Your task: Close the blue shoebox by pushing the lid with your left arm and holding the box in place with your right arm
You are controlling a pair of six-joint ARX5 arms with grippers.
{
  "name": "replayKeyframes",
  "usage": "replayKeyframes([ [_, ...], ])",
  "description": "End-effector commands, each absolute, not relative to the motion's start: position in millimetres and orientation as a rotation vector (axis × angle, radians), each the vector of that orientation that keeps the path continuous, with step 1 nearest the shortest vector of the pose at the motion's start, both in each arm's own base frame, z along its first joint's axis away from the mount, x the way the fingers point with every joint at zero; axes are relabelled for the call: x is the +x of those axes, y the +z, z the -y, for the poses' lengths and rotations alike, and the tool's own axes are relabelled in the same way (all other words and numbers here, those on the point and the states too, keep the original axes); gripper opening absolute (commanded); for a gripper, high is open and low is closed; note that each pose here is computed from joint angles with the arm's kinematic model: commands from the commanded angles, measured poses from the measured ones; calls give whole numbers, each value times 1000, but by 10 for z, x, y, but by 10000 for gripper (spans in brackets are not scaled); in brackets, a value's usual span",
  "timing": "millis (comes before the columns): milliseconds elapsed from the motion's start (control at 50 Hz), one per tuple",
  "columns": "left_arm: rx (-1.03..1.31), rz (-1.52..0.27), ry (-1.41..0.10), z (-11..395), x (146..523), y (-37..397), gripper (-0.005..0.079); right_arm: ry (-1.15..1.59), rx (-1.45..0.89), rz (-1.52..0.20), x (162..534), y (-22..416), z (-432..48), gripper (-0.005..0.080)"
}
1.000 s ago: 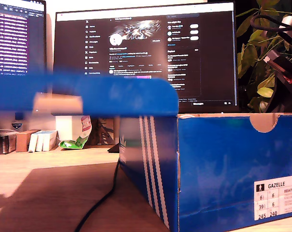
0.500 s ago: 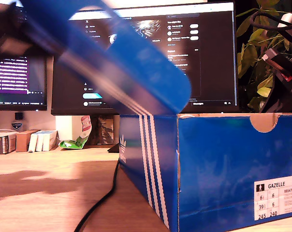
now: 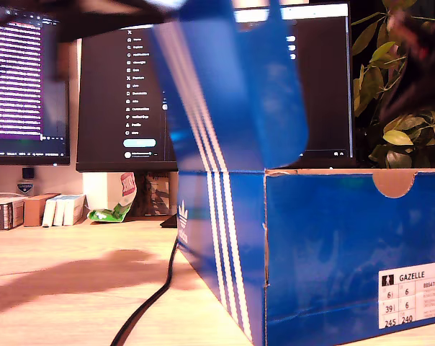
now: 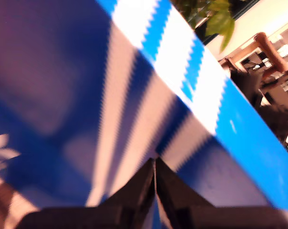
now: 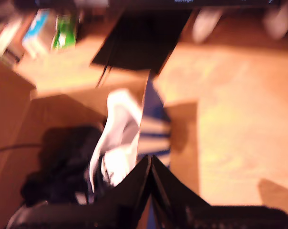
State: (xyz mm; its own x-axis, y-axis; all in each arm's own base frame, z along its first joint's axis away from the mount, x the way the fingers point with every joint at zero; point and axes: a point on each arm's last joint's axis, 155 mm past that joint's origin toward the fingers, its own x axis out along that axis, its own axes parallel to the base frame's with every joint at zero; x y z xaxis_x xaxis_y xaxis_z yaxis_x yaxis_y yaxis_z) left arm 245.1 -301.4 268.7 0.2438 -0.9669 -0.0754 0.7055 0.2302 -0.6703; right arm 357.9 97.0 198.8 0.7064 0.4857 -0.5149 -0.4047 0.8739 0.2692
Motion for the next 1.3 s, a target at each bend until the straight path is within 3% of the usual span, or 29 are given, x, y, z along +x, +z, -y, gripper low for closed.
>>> replayKeyframes([
  [0,-568,-483,-1258,3113,2443,2806,-19,504,127,-598,3605,2075,-983,-12],
  [340,-554,-456,-1235,3167,2495,2792,-19,596,150,-541,3592,2475,-1135,-12],
  [800,-508,-466,-1342,3538,2531,2833,-19,604,148,-519,3604,2539,-1146,-12],
  [1060,-465,-480,-1218,3151,2819,2737,-19,754,214,-523,3410,2641,-1380,-12],
  [1280,-382,-448,-1103,2757,2986,2723,-19,778,155,-644,3228,2336,-1453,-12],
])
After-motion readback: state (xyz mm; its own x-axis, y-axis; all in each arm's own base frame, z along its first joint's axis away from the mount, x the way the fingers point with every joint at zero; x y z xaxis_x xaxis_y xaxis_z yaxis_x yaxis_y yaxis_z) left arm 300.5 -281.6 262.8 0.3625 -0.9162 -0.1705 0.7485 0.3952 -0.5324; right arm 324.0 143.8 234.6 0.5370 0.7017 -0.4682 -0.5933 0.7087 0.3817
